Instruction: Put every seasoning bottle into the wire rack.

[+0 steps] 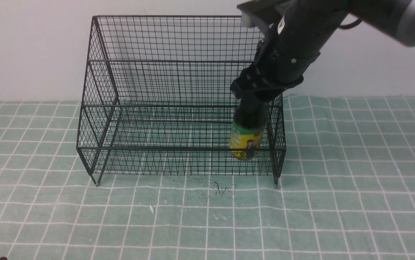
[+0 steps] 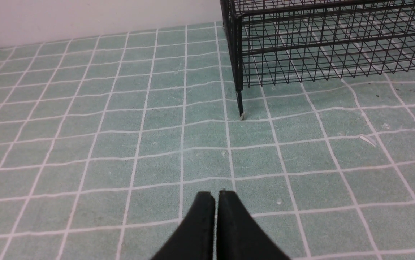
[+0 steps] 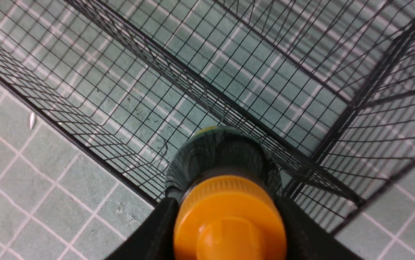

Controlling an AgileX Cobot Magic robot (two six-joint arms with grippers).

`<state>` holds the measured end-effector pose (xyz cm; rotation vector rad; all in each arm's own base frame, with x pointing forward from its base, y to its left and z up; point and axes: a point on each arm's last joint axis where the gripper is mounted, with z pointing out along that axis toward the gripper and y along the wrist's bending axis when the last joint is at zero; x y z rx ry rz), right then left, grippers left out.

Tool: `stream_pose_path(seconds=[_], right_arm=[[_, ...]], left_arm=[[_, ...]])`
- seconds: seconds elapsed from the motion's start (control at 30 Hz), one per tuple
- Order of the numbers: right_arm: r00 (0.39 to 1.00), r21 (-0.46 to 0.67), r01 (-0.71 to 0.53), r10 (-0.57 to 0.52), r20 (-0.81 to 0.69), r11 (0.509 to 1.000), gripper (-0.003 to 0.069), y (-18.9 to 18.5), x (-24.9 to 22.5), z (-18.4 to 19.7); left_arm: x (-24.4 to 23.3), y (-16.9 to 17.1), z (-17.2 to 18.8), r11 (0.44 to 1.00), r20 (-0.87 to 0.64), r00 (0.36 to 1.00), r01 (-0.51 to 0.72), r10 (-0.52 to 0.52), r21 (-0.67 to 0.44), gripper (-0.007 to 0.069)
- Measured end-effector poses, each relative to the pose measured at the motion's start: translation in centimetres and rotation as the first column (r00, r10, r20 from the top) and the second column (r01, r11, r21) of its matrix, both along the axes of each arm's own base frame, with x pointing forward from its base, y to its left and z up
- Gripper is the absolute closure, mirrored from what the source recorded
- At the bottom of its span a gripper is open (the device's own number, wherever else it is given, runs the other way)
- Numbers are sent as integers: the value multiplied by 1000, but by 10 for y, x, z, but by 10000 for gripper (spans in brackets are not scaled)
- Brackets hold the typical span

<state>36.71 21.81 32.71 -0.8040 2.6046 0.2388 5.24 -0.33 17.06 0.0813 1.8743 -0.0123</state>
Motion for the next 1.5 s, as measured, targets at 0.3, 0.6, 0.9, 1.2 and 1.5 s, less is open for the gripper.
stream_pose_path(seconds=[0.3, 0.6, 0.9, 1.2, 1.5], right_arm=[[1000, -23, 2, -2, -21, 1000, 303, 6, 12, -24], [995, 43, 86, -87, 45, 995, 123, -3, -1, 14], [922, 248, 102, -185, 340, 963, 262, -62, -94, 154], [813, 416, 183, -375, 445, 891, 608, -152, -234, 194], [606, 619, 1, -492, 625, 786, 671, -216, -343, 100]], left_arm=[[0, 0, 0, 1000, 0, 1000, 0, 0, 0, 631], [0, 0, 0, 1000, 0, 1000, 0, 0, 0, 631], [0, 0, 0, 1000, 0, 1000, 0, 0, 0, 631], [0, 0, 0, 1000, 0, 1000, 0, 0, 0, 631], [0, 0, 0, 1000, 0, 1000, 0, 0, 0, 631]])
